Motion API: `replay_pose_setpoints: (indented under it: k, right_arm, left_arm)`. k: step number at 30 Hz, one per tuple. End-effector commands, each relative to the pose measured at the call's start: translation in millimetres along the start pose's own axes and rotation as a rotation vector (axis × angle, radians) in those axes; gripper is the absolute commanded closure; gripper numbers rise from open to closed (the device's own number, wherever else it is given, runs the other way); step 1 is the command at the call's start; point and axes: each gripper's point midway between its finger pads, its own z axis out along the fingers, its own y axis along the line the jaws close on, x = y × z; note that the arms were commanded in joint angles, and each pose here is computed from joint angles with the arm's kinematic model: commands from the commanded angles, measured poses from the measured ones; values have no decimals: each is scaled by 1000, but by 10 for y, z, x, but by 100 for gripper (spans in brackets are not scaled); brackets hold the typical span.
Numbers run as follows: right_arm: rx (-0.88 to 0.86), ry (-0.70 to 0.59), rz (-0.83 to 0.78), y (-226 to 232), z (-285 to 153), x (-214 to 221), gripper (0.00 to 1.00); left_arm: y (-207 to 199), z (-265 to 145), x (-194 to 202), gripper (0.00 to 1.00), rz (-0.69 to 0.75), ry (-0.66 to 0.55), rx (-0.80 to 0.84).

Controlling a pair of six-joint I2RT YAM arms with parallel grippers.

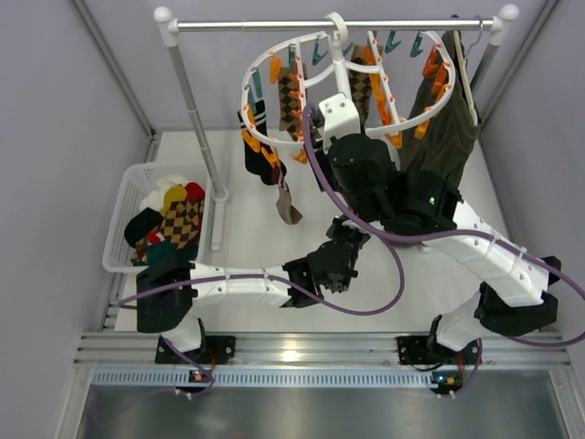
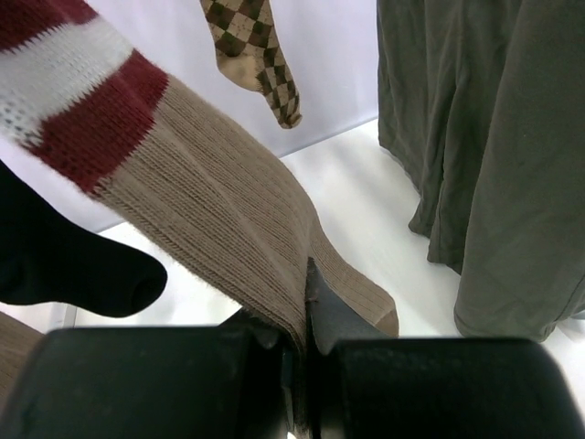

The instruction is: Remove the socks clipped to the hanger

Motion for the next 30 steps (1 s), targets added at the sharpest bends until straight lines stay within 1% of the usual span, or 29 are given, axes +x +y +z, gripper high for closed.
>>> replay_pose_setpoints:
  k: [1, 6, 7, 14, 18, 20, 23, 24, 30]
  right_arm:
    - [68, -36, 19, -179, 27, -109, 48]
    - [88, -62, 32, -198, 50, -133, 49]
    - [92, -63, 1, -205, 60, -122, 49]
    - [106, -77, -8, -186, 121, -130, 52]
    - [133, -90, -8, -203, 148, -147, 58]
    - [138, -88, -18, -199, 163, -140, 62]
    - [146, -96, -11, -224, 150, -156, 75]
    - [146, -99, -8, -231, 143, -163, 83]
    - [138, -106, 8, -238, 121, -171, 86]
  left_arm:
    - [7, 10, -245, 100, -74, -45, -13]
    - [0, 3, -242, 100, -73, -46, -9]
    - [3, 1, -242, 100, -75, -46, -9]
    - [-7, -11, -261, 100, -81, -50, -1]
    - [-10, -12, -255, 100, -86, -50, 0]
    - [-7, -13, -261, 100, -88, -50, 0]
    - [-17, -13, -252, 100, -87, -50, 3]
    - [-20, -16, -233, 100, -88, -48, 4]
    - [-19, -56, -91, 100, -139, -34, 24]
